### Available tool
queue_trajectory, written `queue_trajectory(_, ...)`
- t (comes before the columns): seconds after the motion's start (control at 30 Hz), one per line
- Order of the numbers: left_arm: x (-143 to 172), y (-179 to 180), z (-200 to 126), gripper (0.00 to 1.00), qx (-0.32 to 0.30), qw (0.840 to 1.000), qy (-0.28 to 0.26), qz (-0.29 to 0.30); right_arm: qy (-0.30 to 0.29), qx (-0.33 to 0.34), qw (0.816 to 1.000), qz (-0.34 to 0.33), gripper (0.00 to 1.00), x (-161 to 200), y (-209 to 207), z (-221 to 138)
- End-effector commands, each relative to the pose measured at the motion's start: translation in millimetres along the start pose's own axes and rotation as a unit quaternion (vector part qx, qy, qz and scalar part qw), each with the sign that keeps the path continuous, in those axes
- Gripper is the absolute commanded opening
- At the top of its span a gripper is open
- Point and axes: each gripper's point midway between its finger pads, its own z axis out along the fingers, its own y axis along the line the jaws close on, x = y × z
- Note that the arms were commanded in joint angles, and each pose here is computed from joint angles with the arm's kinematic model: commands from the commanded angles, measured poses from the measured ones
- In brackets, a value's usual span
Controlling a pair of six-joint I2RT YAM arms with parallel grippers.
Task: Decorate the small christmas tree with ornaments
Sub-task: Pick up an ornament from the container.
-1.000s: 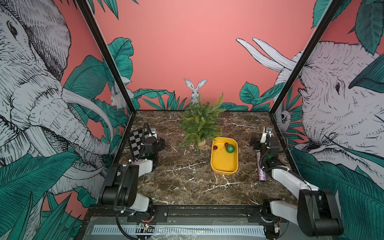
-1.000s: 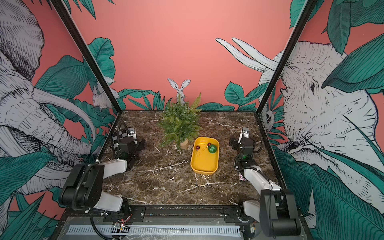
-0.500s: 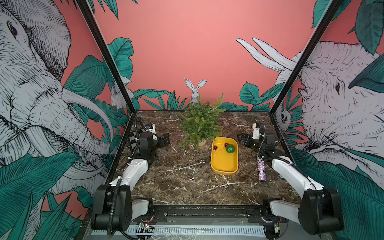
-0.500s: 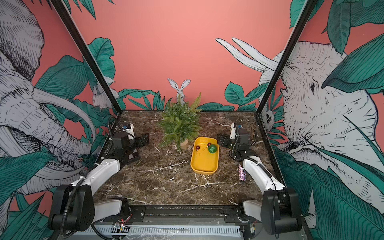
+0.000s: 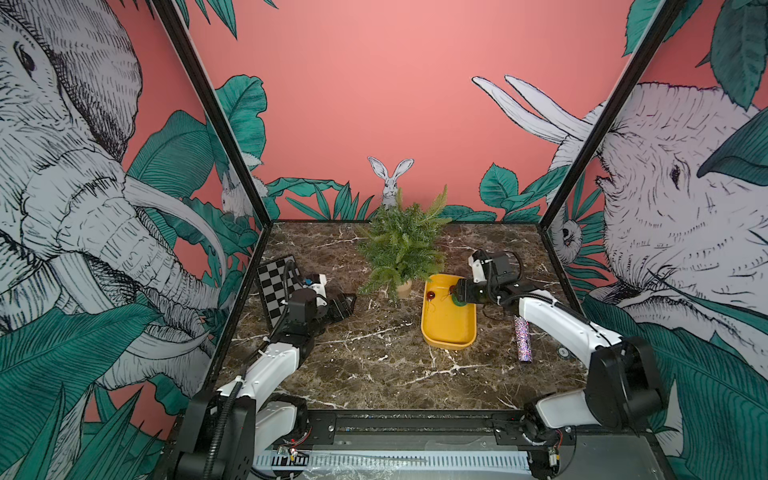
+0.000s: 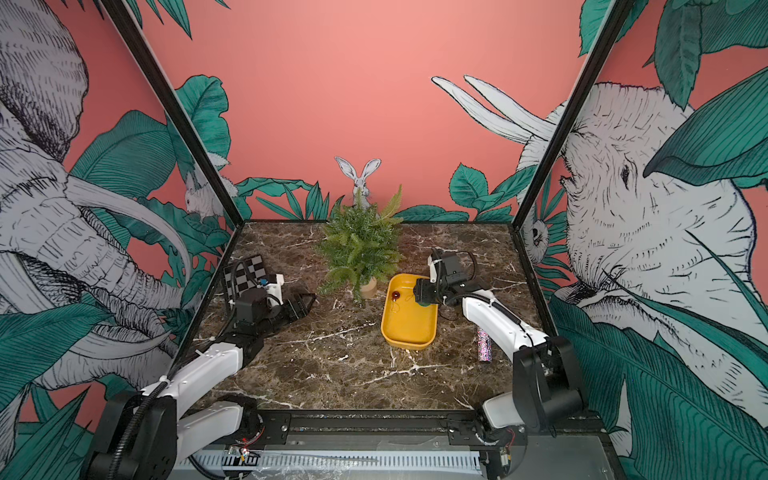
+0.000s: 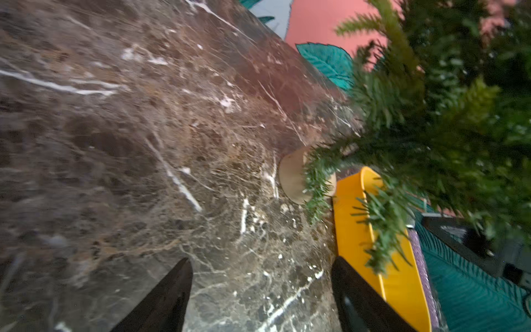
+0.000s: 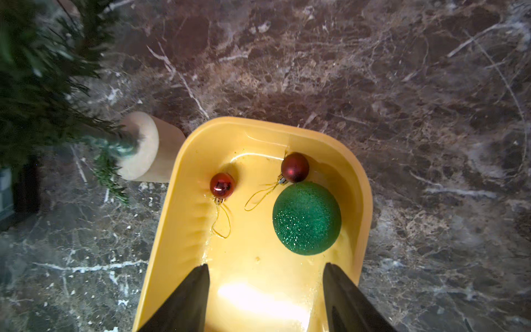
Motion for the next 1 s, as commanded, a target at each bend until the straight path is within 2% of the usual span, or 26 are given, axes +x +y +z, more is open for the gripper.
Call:
queue_trajectory(0.0, -1.0, -18.1, 0.3, 0.78, 0.01, 1.0, -0.005, 0.015, 0.006, 0.047, 0.999, -0.007, 0.66, -2.3, -7.2, 4.9)
queue_trajectory(0.3, 9.1, -22.4, 8.8, 0.78, 0.019, 1.0, 0.008, 0.009, 0.036, 0.11, 0.993, 0.004, 0.68, 6.6, -27.0, 36.7)
queue_trajectory(0.57, 12.5, -25.4, 13.8, 0.78, 0.02, 1.0, 0.016, 0.012, 0.057, 0.11, 0.992, 0.003, 0.69, 14.0, -25.8, 65.6)
queue_trajectory(0.97, 12.0, -29.8, 20.9, 0.78, 0.027, 0.999, 0.023, 0.009, 0.017, 0.133, 0.991, 0.015, 0.74, -2.4, -30.5, 65.5)
